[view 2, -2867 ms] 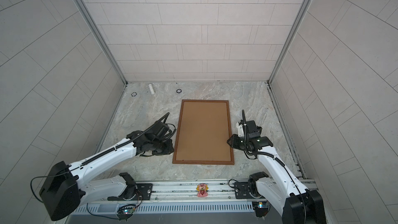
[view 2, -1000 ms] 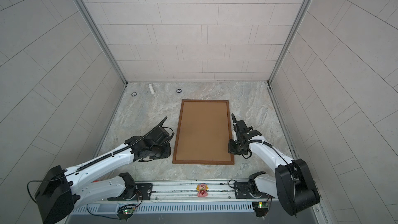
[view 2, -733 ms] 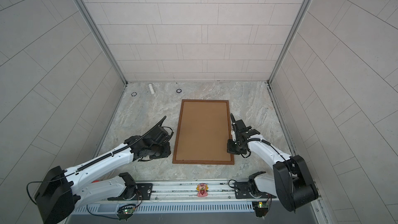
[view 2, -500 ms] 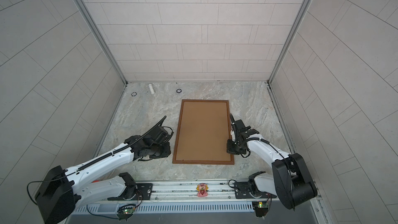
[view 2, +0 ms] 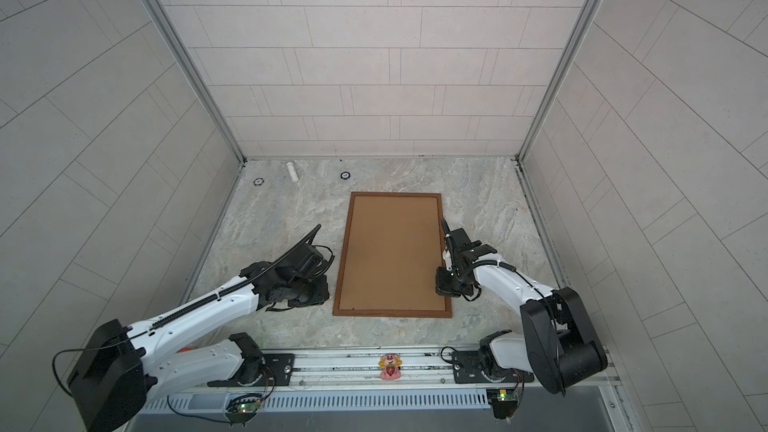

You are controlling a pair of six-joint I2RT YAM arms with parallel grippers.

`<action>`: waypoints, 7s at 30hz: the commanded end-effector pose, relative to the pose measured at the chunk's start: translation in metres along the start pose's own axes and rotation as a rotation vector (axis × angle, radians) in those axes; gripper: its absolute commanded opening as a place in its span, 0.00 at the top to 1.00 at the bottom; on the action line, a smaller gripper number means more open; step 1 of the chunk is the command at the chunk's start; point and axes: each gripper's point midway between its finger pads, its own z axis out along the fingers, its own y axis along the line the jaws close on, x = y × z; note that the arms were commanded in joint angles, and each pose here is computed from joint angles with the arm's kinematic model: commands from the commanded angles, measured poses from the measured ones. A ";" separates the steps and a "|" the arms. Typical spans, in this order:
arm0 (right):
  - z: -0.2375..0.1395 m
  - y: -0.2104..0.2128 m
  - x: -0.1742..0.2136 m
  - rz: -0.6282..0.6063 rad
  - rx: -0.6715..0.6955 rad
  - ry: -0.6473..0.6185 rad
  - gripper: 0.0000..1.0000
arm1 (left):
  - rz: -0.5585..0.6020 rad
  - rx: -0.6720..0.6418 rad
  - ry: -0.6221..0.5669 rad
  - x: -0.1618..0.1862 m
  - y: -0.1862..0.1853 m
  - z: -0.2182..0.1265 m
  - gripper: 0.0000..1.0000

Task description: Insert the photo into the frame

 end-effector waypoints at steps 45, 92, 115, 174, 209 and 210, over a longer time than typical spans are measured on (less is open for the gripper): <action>-0.025 0.020 -0.017 -0.042 -0.111 -0.200 1.00 | 0.109 -0.015 0.029 0.030 -0.058 0.039 0.96; -0.020 0.022 -0.022 -0.042 -0.117 -0.197 1.00 | 0.102 -0.095 0.021 0.028 -0.052 0.051 0.96; -0.032 0.025 -0.021 -0.048 -0.122 -0.210 1.00 | 0.133 -0.196 0.054 0.030 -0.037 0.073 0.97; 0.027 0.062 0.055 -0.380 0.163 -0.091 1.00 | 0.070 0.074 0.035 -0.023 -0.059 0.036 0.97; -0.005 0.096 0.043 -0.424 0.081 -0.084 1.00 | 0.087 0.060 -0.023 -0.035 -0.061 0.015 0.97; -0.005 0.095 0.043 -0.427 0.086 -0.078 1.00 | 0.084 0.060 -0.022 -0.036 -0.061 0.015 0.97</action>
